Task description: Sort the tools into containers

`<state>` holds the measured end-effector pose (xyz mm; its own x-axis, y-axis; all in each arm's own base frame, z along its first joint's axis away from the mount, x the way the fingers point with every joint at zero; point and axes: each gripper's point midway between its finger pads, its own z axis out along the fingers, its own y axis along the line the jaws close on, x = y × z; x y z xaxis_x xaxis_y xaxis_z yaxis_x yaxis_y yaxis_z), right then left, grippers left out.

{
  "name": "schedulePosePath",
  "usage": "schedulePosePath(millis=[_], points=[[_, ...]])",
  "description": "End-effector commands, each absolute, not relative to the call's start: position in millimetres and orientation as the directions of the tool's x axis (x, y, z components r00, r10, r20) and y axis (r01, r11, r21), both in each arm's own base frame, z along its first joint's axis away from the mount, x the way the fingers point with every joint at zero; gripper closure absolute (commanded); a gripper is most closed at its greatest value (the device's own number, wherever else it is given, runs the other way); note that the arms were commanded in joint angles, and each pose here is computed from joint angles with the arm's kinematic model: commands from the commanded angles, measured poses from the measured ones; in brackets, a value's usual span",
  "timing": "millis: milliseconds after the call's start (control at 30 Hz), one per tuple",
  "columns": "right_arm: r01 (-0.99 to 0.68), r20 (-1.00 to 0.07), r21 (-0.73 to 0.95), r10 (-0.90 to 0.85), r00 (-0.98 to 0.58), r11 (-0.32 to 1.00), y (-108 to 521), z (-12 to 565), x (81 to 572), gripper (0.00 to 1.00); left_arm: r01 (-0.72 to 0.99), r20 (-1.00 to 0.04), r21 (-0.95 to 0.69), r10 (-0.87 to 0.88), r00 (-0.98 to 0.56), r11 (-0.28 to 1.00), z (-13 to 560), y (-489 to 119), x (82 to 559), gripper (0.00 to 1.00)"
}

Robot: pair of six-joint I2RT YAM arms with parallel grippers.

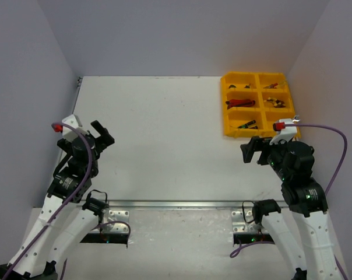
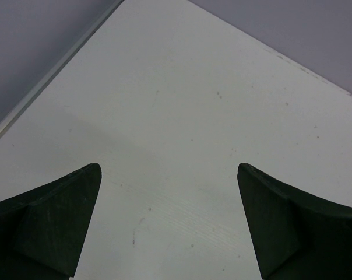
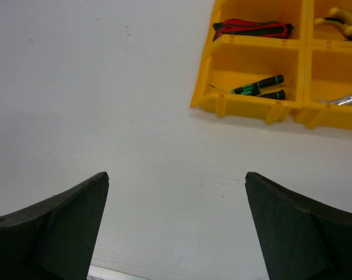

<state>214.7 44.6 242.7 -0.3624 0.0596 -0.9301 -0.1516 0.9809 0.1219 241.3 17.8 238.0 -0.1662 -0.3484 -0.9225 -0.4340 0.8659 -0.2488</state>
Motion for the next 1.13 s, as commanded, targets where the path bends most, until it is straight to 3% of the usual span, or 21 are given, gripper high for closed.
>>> schedulePosePath(millis=[0,600,1100], points=[[-0.141,-0.947,0.118,0.069,-0.314,0.983,43,256,223,0.01,-0.429,-0.928,-0.256,-0.344,-0.14,0.866,244,19,245,0.0],[-0.033,-0.938,0.056,0.041,-0.345,0.998,16,251,190,0.01,-0.348,-0.932,-0.31,-0.355,-0.071,0.885,264,14,233,0.0],[-0.016,-0.93,0.088,0.076,-0.358,0.996,18,243,193,0.01,-0.336,-0.933,-0.31,-0.353,-0.072,0.889,264,12,233,0.0]])
